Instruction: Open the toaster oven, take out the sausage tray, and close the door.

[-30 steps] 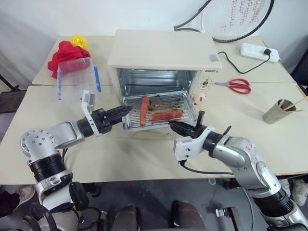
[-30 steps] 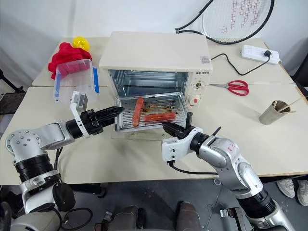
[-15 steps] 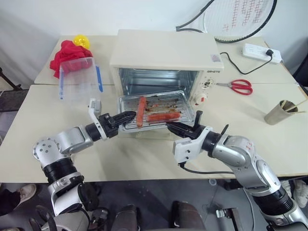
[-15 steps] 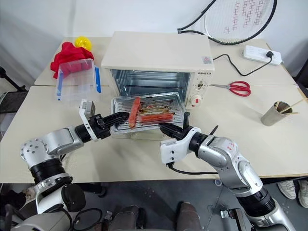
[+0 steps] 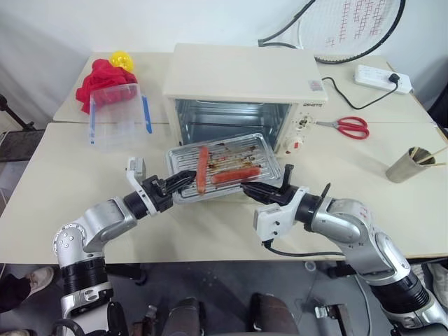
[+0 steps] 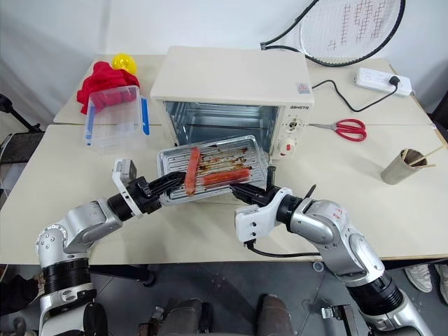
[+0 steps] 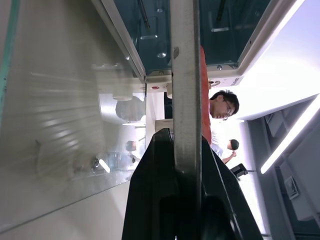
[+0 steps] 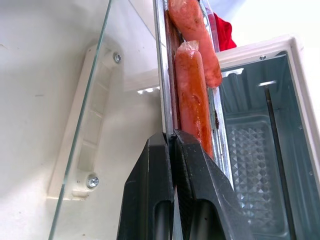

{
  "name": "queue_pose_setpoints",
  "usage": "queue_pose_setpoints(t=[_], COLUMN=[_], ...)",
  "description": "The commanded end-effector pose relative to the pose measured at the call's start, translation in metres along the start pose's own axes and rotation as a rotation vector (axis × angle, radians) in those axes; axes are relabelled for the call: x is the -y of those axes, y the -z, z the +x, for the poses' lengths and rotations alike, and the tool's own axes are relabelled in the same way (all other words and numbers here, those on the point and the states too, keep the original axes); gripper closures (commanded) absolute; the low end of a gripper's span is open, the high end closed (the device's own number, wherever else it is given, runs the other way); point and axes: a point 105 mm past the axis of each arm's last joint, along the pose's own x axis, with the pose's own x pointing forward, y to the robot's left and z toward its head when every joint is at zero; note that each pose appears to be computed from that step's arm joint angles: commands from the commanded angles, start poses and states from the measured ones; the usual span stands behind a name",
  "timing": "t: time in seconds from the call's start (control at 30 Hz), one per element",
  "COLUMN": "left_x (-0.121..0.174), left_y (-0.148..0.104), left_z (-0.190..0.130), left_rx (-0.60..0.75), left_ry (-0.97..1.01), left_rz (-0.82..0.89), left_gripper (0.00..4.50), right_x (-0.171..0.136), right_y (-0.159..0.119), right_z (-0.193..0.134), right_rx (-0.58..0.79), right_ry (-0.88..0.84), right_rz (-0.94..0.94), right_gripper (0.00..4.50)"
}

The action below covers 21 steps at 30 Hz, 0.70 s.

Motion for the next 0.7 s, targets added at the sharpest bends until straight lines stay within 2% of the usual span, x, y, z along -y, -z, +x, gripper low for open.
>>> queue_pose_setpoints(t=[0.03, 0.17, 0.27, 0.4, 0.6, 0.7], left_x=[0.016, 0.017, 0.016, 0.003, -0.007, -0.004], left_y=[-0.011, -0.015, -0.011, 0.009, 0.013, 0.019], left_z=[-0.012, -0.026, -0.040, -0.090, -0.134, -0.147], left_rx=[0.083, 0.134, 0.138, 0.141, 0.293, 0.391], left_ry=[0.099, 0.129, 0.145, 0.130, 0.082, 0.098], left_rz=[0.014, 0.020, 0.038, 0.041, 0.018, 0.032], left_gripper=[4.50, 4.50, 4.50, 4.50, 4.50, 4.50], right_x=[0.017, 0.023, 0.022, 0.010, -0.008, -0.011], right_y=[0.003, 0.011, 0.022, 0.056, 0.080, 0.091], right_z=[-0.014, -0.029, -0.043, -0.078, -0.095, -0.096], right_rx=[0.001, -0.006, -0.018, -0.079, -0.070, -0.065], right_ry=[0.067, 0.102, 0.107, 0.131, 0.098, 0.110], right_rz=[0.011, -0.016, 0.023, 0.137, 0.316, 0.439], right_gripper=[3.40, 1.99, 1.10, 1.10, 1.10, 1.72])
